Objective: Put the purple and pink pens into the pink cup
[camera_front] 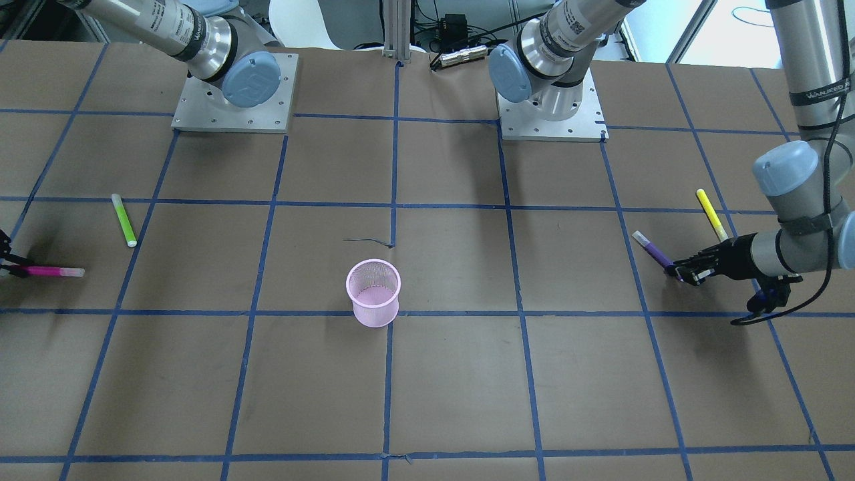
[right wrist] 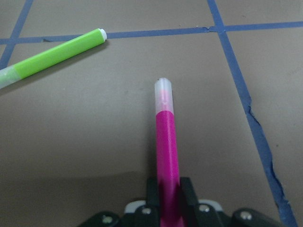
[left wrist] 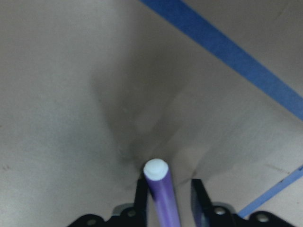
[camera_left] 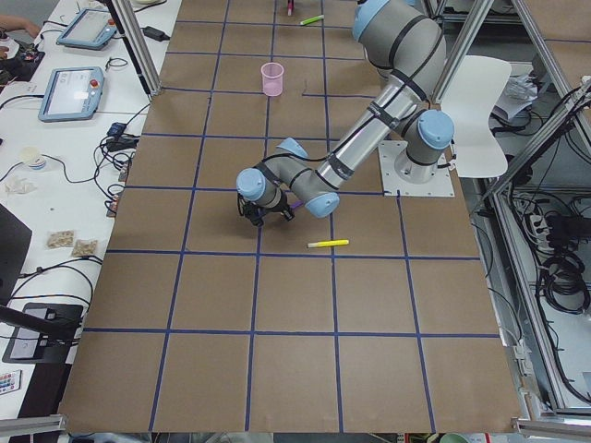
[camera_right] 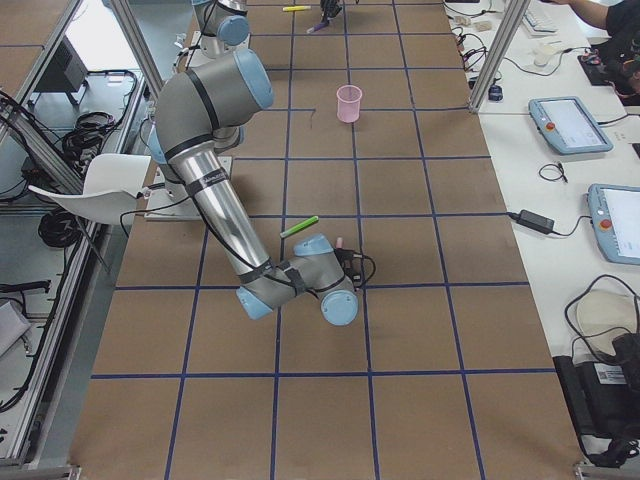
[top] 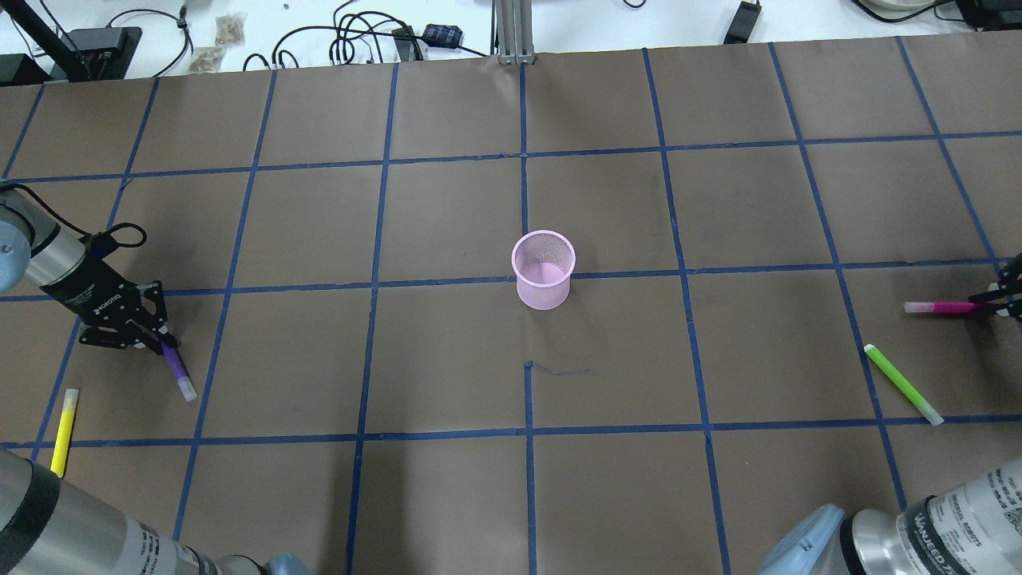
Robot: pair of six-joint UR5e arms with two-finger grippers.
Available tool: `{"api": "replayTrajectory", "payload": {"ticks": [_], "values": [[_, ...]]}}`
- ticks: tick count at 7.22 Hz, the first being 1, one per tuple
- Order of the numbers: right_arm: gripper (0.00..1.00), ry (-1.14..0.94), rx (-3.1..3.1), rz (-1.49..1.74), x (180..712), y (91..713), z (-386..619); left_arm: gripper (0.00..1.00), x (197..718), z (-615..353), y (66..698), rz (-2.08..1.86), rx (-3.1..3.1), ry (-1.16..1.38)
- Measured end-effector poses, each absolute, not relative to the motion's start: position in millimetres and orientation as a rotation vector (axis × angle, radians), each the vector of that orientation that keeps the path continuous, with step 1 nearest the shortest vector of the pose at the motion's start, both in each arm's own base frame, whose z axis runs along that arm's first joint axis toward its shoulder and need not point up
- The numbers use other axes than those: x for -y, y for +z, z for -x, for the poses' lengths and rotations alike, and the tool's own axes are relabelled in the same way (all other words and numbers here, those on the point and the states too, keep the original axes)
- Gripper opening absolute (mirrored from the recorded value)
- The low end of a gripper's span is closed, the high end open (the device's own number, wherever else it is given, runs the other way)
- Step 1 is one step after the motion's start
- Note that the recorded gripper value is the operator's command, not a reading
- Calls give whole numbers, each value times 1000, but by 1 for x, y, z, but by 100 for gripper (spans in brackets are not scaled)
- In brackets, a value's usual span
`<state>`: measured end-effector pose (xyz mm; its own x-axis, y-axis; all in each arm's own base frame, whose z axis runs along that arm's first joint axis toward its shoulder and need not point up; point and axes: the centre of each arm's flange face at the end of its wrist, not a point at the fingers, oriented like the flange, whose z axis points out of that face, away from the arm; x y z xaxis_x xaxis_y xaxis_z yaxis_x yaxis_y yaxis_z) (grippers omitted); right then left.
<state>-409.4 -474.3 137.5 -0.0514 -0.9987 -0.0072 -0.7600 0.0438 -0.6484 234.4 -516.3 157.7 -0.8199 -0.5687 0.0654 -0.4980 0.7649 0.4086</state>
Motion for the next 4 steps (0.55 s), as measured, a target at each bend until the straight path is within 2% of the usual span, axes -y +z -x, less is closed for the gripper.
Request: {"api": "replayTrajectory", "payload": {"ticks": [2, 4], "values": [[3, -656, -1897, 1738, 474, 145, 411, 10, 517, -235, 163, -849, 2783, -552], [1, -602, -2019, 1690, 480, 199, 403, 12, 521, -233, 181, -843, 2804, -517]]}}
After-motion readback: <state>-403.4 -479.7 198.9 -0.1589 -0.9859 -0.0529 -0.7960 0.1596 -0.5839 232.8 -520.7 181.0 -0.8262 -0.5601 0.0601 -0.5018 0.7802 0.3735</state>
